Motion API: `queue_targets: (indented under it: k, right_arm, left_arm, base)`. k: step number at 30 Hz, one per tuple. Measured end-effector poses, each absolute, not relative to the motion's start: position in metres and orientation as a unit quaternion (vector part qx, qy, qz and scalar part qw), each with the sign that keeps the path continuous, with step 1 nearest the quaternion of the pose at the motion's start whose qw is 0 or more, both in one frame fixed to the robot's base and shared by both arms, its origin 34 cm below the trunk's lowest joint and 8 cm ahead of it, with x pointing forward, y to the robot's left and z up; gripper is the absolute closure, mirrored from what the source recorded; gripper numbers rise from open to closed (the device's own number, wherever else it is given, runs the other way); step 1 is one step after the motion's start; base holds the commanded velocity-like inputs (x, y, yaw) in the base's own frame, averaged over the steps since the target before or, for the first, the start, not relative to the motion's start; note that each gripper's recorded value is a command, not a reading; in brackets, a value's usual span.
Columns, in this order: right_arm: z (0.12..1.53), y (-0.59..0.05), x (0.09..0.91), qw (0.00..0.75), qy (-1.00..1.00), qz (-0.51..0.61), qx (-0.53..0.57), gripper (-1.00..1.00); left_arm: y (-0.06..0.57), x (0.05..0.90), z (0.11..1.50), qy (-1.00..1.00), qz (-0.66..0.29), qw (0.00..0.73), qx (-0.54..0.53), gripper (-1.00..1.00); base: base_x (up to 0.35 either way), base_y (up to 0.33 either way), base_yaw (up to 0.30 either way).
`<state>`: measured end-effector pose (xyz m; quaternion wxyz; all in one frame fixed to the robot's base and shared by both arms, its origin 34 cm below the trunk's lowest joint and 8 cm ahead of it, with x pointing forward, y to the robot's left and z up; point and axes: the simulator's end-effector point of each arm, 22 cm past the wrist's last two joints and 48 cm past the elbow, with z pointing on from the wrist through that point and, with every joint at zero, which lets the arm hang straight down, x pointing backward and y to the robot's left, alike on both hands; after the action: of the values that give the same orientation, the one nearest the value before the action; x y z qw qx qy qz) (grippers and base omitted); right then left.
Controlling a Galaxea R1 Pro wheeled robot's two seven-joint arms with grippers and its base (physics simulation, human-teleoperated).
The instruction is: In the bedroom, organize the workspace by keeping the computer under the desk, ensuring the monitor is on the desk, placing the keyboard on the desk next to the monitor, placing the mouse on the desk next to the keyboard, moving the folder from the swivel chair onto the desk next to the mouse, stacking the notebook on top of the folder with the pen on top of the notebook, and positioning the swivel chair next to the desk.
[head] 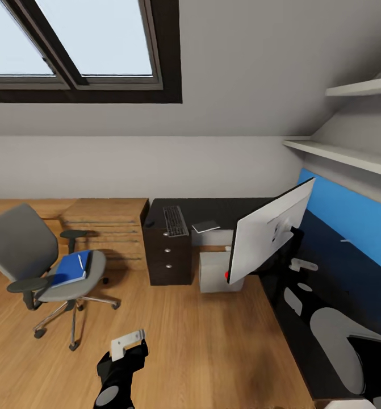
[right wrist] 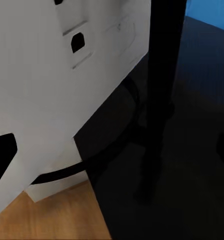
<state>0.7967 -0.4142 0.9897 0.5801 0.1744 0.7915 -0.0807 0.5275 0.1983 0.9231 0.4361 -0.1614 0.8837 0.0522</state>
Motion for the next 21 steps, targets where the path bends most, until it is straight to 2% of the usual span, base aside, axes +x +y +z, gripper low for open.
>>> queue_targets:
  k: [6,21]
  right_arm:
    - [0.990,-0.416,0.796,0.580,0.791,-0.082,0.175,-1.00]
    - [0.981,-0.412,0.803,0.581,0.791,-0.079,0.173,-1.00]
  left_arm:
    - [0.196,0.533,0.937,0.877,0.043,0.449,-0.166,-1.00]
    - [0.194,0.541,0.934,0.874,0.038,0.455,-0.168,-1.00]
  base:
    - [0.000,0.000,-0.070]
    - [0.000,0.000,-0.003]
